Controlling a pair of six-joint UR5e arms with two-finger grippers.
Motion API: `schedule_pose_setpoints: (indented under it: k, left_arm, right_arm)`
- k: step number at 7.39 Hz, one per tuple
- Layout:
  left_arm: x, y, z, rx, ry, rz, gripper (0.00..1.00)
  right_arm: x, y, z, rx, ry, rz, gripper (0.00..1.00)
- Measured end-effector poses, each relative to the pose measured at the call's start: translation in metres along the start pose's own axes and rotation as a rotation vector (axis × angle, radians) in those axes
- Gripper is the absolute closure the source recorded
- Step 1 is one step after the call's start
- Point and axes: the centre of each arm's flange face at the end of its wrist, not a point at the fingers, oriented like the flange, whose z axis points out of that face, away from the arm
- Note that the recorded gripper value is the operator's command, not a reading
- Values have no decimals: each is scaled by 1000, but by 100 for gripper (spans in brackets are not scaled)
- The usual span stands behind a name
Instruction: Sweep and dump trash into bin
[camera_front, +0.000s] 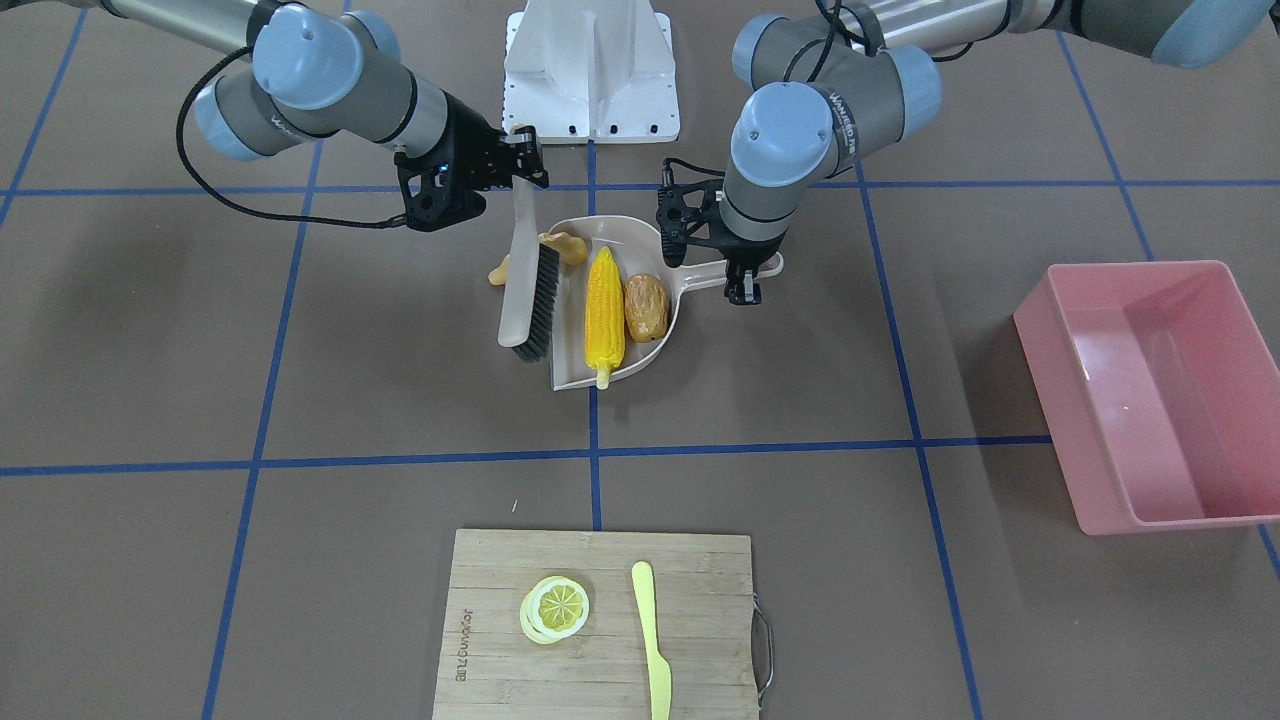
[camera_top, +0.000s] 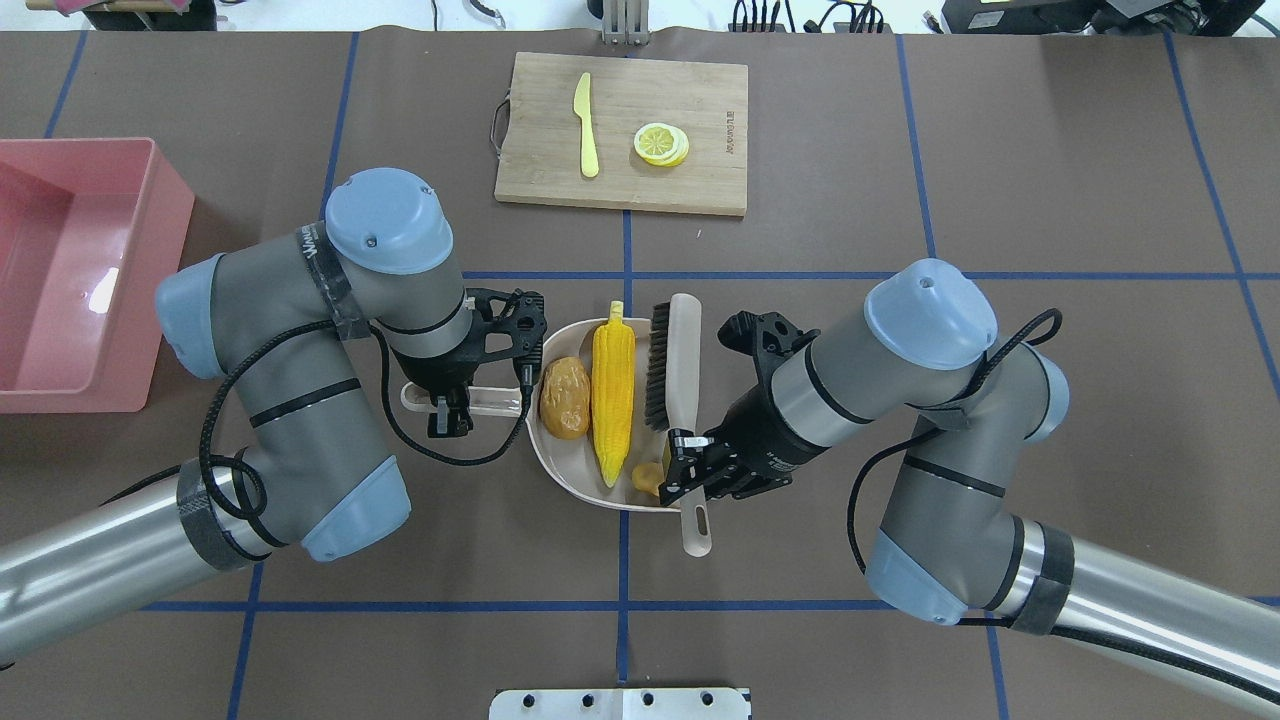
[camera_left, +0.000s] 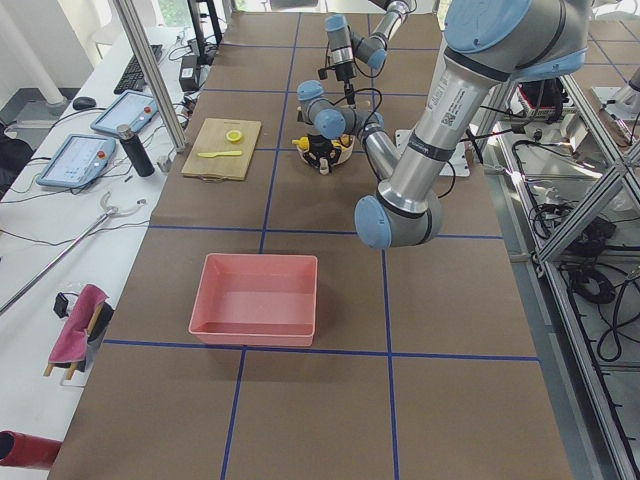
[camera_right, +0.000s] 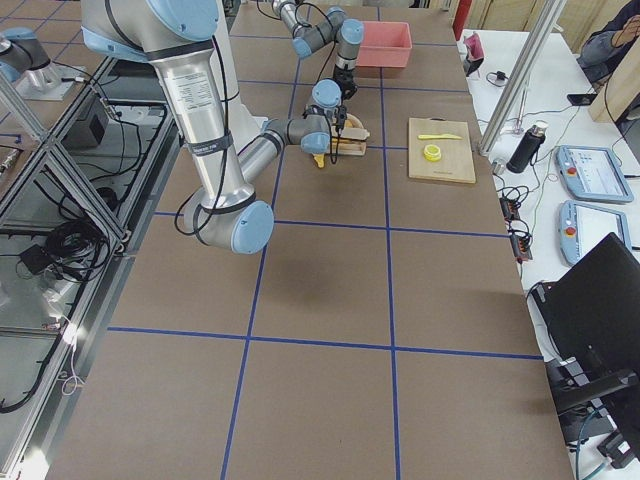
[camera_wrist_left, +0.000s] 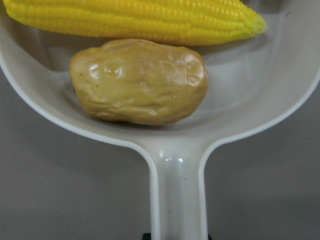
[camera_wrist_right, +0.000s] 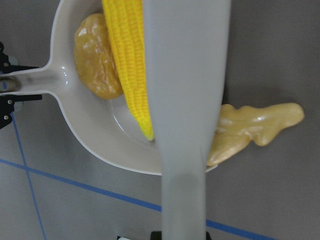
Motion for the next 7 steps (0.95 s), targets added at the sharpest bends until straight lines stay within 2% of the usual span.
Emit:
schedule_pose_setpoints:
  k: [2,3,5,7]
  left_arm:
    - [1,3,4,8,-3,6,100]
    - [1,4,5,14,-6,9,100]
    - [1,8,10,28,-12,16,100]
    - [2,11,12,35,-14,18,100]
  right_arm:
    - [22,20,-24,7,6,142,100]
    - [28,27,-25,-1,11,214,100]
    - [27,50,-4,-43,27,345,100]
    - [21,76,28,-47,43,457,100]
